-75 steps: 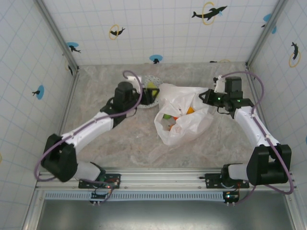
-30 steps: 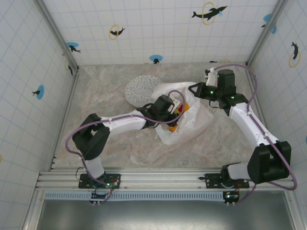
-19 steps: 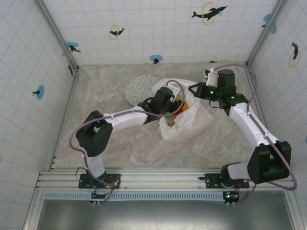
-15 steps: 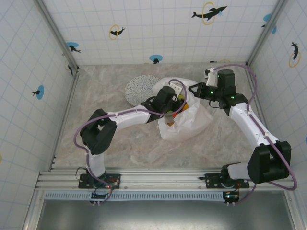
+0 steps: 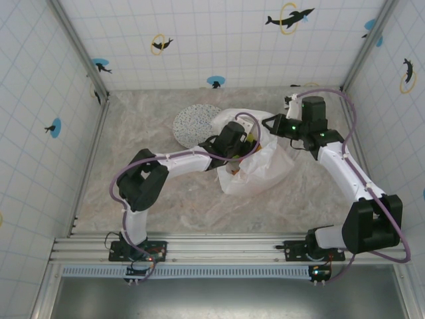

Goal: Place the fruits into the plastic bag

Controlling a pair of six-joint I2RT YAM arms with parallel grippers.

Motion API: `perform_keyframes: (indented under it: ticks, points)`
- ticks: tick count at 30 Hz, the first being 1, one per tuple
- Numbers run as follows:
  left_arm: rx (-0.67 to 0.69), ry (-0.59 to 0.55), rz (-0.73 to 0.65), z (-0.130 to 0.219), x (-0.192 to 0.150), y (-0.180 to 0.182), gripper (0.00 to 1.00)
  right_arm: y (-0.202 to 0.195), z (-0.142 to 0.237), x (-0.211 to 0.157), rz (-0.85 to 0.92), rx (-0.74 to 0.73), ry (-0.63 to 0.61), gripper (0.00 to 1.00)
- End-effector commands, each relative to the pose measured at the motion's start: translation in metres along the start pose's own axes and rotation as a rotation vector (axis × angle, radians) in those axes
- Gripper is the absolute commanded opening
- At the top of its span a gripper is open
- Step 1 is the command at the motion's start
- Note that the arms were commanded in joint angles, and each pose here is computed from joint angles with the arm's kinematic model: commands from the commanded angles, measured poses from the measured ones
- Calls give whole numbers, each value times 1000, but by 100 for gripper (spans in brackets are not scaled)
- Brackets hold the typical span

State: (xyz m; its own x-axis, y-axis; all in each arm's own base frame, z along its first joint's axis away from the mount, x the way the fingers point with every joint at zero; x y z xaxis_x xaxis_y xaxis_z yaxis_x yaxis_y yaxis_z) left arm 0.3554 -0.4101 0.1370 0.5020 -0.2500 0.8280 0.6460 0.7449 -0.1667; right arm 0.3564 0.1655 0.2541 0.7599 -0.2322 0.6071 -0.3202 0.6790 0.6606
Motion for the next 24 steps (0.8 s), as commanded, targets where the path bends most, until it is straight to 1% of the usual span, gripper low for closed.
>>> perform_keyframes:
  ticks: [1,4,8,12,14,19,20,24]
  points:
    - [4,-57,-14,22,21,-1,84,-2,-1,3,13,7,-8,0]
    - [-12,-75,-15,34,28,-4,84,-3,-1,2,12,4,-8,0]
    - [-88,-80,-5,54,32,-15,83,-6,1,2,9,-5,-11,0]
    - [-189,-86,24,84,33,-29,82,-12,1,0,1,-15,-12,0]
    - [-217,-101,36,101,34,-32,82,-13,1,-1,-2,-18,-10,0]
    - [-197,-152,48,135,38,-27,80,-14,3,-4,-7,-17,-14,0]
    - [-194,-162,84,140,40,-26,80,-13,4,-4,-8,-18,-15,0]
    - [-195,-198,101,159,44,-24,80,-12,8,-7,-7,-23,-18,0]
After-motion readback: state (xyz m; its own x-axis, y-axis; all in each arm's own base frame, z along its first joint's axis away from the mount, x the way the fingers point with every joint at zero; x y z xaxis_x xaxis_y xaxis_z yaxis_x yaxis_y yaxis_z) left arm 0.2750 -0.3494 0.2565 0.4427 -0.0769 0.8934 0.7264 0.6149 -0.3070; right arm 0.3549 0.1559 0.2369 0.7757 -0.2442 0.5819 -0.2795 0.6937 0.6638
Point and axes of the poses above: each hand's point on the last joint's axis, 136 mm out from that joint toward the fingers, its own z axis back along the fingers, its own y axis along the line the jaws close on, x = y × z, the point moved 2 cm from there along z, back along the fingers, and after that the axes turned 1 degree about z, right-handed, at the moved point
